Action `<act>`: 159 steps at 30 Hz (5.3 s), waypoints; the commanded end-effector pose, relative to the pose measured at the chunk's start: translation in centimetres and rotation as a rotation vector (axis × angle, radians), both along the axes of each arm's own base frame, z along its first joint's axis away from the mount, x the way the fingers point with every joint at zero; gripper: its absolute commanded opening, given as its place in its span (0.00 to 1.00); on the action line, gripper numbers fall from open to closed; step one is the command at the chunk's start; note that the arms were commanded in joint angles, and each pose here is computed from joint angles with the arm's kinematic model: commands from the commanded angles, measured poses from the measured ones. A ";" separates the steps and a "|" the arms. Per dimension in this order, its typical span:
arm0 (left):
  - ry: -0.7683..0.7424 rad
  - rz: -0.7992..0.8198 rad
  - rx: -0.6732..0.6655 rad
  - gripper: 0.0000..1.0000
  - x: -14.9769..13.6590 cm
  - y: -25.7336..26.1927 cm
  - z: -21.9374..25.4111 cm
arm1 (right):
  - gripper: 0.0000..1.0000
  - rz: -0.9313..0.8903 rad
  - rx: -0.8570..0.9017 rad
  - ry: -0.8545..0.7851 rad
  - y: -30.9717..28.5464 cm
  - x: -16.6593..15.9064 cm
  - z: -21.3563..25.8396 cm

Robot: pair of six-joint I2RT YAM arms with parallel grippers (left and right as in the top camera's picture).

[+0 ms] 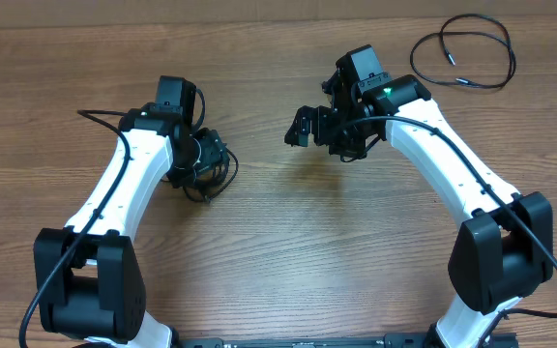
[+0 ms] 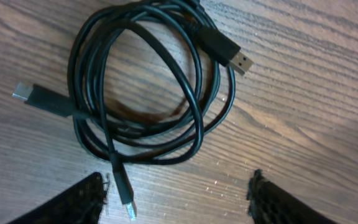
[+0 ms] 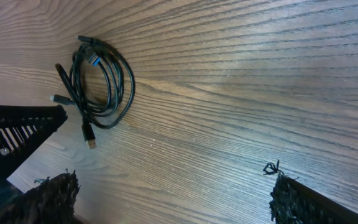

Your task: Untangle cables

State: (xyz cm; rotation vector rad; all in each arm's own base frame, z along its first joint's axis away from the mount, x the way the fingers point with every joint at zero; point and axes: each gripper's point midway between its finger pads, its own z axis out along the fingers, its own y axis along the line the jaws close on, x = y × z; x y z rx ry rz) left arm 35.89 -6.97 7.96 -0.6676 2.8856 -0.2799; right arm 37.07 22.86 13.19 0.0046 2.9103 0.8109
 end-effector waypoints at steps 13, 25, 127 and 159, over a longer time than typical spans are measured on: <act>-0.122 -0.015 0.083 0.71 2.1 -0.3 -1.5 | 1.00 -0.012 -0.023 -0.027 -0.5 0.2 0.4; -0.124 -0.012 0.125 0.63 3.0 0.0 -3.1 | 1.00 -0.013 -0.028 -0.022 -0.6 0.1 0.3; -0.149 0.028 0.238 0.04 0.4 -1.7 14.3 | 1.00 -0.323 -0.396 -0.036 -6.3 0.8 -1.7; -0.032 -0.004 0.178 0.04 -1.0 0.4 13.3 | 1.00 -0.316 -0.381 -0.036 -6.0 0.8 -1.6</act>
